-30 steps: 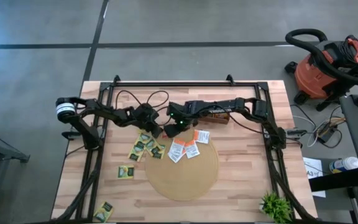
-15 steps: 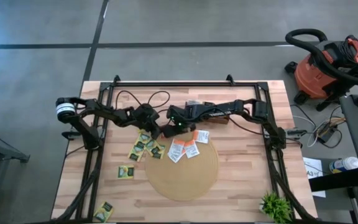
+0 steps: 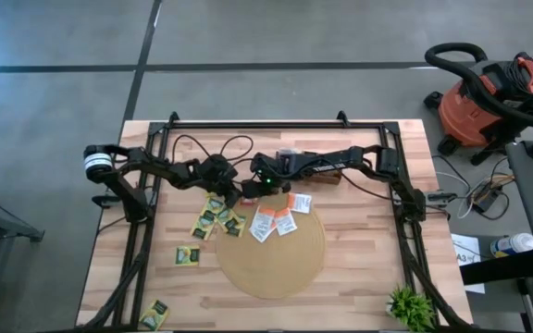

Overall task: Pick & Place Tea
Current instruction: Put the mango tea bag into the right section of the wooden organizer

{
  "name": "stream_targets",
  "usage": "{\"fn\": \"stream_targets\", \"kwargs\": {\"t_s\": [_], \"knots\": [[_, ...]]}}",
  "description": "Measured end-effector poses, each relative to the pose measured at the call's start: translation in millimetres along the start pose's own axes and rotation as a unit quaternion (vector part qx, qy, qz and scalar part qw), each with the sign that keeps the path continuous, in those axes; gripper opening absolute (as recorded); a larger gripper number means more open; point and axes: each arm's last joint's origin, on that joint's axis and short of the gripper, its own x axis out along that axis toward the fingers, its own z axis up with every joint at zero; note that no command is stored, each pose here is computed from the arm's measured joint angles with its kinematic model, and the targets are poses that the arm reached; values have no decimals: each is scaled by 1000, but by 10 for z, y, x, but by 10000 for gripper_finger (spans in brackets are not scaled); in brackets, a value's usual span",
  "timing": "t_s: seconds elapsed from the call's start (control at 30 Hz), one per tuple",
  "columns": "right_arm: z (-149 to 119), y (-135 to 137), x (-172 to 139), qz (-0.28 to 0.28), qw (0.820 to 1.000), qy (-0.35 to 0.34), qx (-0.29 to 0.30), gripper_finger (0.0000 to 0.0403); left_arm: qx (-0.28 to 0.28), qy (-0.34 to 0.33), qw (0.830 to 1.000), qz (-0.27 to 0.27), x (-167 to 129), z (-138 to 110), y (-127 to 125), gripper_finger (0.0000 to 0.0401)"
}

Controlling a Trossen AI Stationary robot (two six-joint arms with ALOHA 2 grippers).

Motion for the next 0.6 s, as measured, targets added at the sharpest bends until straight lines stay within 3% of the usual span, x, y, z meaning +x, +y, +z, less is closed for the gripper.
{"fn": "stream_targets", "kwargs": {"t_s": [0.23, 0.6], "knots": [[16, 31, 7, 23, 999, -12, -23, 129, 0, -3, 1000, -1, 0, 6, -2, 0], [23, 27, 5, 14, 998, -26, -61, 33, -9, -15, 1000, 0, -45, 39, -22, 0]]}}
